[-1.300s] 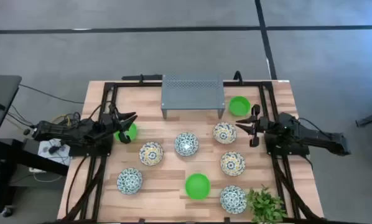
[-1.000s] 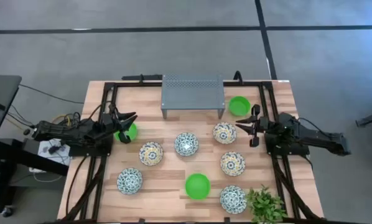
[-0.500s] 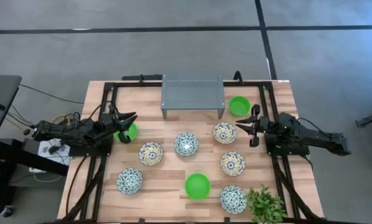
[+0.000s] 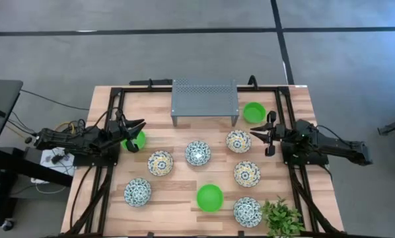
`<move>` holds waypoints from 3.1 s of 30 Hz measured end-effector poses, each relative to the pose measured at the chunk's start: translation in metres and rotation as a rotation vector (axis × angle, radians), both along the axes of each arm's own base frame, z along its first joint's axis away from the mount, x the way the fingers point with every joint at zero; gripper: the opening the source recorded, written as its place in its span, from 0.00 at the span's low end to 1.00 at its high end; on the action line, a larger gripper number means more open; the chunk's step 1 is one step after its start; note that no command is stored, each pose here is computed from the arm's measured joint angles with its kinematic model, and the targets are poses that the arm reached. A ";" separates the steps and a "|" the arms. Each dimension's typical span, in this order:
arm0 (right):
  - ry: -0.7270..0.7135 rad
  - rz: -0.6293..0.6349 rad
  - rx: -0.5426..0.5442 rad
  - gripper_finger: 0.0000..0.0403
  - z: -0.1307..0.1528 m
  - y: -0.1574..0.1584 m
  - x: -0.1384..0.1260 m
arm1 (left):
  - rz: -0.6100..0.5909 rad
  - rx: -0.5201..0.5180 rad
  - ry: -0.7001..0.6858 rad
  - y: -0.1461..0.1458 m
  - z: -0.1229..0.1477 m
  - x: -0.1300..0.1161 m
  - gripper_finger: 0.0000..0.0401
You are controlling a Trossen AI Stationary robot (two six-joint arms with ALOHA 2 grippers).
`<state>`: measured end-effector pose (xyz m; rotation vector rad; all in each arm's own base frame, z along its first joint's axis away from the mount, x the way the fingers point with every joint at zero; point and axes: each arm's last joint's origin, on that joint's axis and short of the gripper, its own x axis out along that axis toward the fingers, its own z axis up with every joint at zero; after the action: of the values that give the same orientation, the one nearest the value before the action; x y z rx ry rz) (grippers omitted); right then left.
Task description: Pick & Place Mini bowls
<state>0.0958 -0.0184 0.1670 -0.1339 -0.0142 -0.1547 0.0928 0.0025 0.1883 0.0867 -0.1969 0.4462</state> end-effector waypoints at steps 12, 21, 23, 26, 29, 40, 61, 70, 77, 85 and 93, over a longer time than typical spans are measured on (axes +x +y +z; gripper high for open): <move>0.000 0.000 0.000 0.14 0.000 0.000 0.000 | 0.000 0.000 0.000 0.000 0.000 0.000 0.18; 0.000 0.000 0.000 0.14 0.000 0.000 0.000 | 0.000 0.000 0.000 0.000 0.000 0.000 0.18; 0.000 0.000 0.000 0.14 0.000 0.000 0.000 | 0.000 0.000 0.000 0.000 0.000 0.000 0.18; 0.000 0.000 0.000 0.14 0.000 0.000 0.000 | 0.000 0.000 0.000 0.000 0.000 0.000 0.18; 0.000 0.000 0.000 0.14 0.000 0.000 0.000 | 0.000 0.000 0.000 0.000 0.000 0.000 0.18; 0.000 0.000 0.000 0.14 0.000 0.000 0.000 | 0.000 0.000 0.000 0.000 0.000 0.000 0.18; 0.000 0.000 0.000 0.14 0.000 0.000 0.000 | 0.000 0.000 0.000 0.000 0.000 0.000 0.18; 0.000 0.000 0.000 0.14 0.000 0.000 0.000 | 0.000 0.000 0.000 0.000 0.000 0.000 0.18; 0.000 0.000 0.000 0.14 0.000 0.000 0.000 | 0.000 0.000 0.000 0.000 0.000 0.000 0.18; -0.080 0.020 0.111 0.14 0.006 0.001 0.000 | -0.001 -0.006 -0.025 0.000 0.002 -0.001 0.18; -0.209 0.046 0.254 0.14 0.016 0.002 -0.001 | -0.053 0.004 -0.054 -0.001 0.005 -0.001 0.18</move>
<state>0.0943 -0.0167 0.1833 0.1360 -0.2049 -0.1226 0.0922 0.0012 0.1931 0.0730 -0.2526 0.3956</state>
